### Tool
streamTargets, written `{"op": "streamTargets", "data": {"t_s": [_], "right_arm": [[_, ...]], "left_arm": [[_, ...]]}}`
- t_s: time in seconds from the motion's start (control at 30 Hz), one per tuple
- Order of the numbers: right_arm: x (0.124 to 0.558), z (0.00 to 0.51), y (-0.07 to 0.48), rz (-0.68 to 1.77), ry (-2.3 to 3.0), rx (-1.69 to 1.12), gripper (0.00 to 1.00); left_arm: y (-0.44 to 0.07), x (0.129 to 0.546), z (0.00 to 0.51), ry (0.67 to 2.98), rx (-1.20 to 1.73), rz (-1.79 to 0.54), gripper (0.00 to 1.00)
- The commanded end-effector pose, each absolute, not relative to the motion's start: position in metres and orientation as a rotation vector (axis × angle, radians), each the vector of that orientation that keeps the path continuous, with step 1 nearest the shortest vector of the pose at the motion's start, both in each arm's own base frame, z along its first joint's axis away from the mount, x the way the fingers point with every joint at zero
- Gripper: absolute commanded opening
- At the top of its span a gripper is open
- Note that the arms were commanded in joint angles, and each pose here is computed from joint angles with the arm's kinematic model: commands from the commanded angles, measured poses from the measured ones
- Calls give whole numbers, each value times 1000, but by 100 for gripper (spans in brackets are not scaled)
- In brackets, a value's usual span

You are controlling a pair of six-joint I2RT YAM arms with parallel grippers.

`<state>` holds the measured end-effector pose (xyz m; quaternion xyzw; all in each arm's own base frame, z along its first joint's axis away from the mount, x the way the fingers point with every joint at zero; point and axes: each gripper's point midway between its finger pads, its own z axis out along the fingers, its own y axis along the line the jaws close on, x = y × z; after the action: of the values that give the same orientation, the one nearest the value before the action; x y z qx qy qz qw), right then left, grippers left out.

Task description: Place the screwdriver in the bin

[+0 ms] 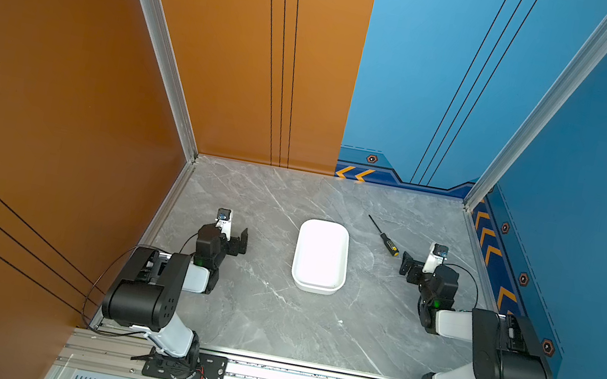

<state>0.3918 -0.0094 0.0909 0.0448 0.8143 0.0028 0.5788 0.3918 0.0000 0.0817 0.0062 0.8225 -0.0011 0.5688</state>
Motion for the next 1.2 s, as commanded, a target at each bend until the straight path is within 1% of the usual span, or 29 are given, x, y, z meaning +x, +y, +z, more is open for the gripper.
{"op": "streamTargets", "data": {"t_s": [0.0,0.23,0.37,0.43,0.6,0.8,0.93,1.0,1.17], "right_arm": [[395,92,-10,-15,1908,97,100],[394,93,-8,-30,1904,87,100],[395,93,-6,-4,1910,74,100],[396,97,-2,8,1920,48,100],[410,122,4,35,2031,18,100],[424,172,23,116,2081,-100,100],[428,203,43,238,2198,-237,99],[430,214,53,314,2256,-299,98],[436,236,66,427,2395,-365,97]], "left_arm": [[2,397,89,1917,14,-4,98],[3,397,93,1910,5,24,98],[11,392,115,1911,-41,48,98],[7,390,125,1908,-17,30,98],[-4,389,157,1868,-8,-50,98],[-32,393,192,1844,3,-286,98],[-55,395,211,1879,11,-499,98],[-61,398,216,1906,-23,-603,98],[-89,404,227,1913,18,-878,98]]}}
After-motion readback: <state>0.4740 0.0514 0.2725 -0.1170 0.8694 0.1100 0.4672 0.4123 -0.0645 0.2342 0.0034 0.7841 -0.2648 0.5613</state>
